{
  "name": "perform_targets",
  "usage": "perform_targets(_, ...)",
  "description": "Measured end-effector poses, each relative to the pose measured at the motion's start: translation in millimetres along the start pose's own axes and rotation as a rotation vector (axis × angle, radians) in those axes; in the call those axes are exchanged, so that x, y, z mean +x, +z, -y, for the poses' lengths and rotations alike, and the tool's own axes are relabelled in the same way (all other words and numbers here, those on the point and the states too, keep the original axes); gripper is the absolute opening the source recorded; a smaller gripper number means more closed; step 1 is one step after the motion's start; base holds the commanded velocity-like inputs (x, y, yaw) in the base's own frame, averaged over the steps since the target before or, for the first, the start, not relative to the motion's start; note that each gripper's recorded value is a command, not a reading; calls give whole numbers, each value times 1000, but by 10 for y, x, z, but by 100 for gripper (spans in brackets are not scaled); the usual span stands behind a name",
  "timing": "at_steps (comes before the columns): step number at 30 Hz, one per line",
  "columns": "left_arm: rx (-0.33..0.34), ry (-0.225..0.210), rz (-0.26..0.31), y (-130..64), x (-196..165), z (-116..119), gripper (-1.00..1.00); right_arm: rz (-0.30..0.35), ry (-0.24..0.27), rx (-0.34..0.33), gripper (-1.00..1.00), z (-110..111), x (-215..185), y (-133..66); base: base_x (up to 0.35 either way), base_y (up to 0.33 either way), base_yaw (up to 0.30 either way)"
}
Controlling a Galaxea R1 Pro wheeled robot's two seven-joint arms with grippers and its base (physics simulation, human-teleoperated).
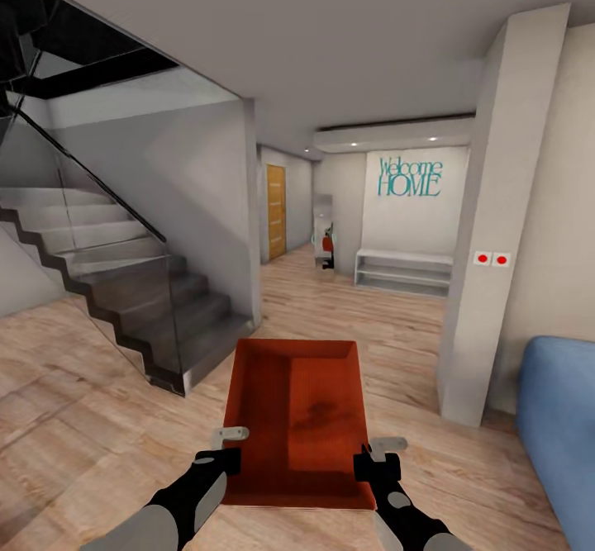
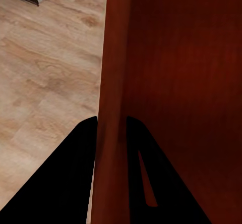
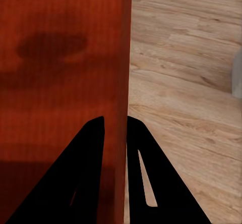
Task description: Move the two storage containers from the living room to the garage. In the garage, place one container on the floor and stack the other container on top of it (either order is fine).
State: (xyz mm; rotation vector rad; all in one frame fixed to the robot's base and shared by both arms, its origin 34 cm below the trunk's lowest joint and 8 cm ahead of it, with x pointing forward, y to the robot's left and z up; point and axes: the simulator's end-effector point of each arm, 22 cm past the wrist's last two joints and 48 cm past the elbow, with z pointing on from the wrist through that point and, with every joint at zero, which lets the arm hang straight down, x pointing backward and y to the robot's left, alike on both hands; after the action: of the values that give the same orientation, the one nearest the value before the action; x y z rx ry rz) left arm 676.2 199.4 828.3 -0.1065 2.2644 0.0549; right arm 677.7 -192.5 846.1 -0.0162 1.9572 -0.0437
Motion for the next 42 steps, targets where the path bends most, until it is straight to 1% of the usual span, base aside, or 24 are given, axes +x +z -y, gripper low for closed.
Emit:
perform_targets(6,1,0,1,1,-3,-4,-100,0,1,1,-100,-5,-2,-1,322,0,-29)
perform_targets(17,1,1,0,2,-3,-6,-100,0,2,1,-100,-7,0,-2,321,0,-171)
perform_targets(42,1,1,-1,1,2,-2,-100,-1,0,0,-100,-2,3,-1,322,0,-4)
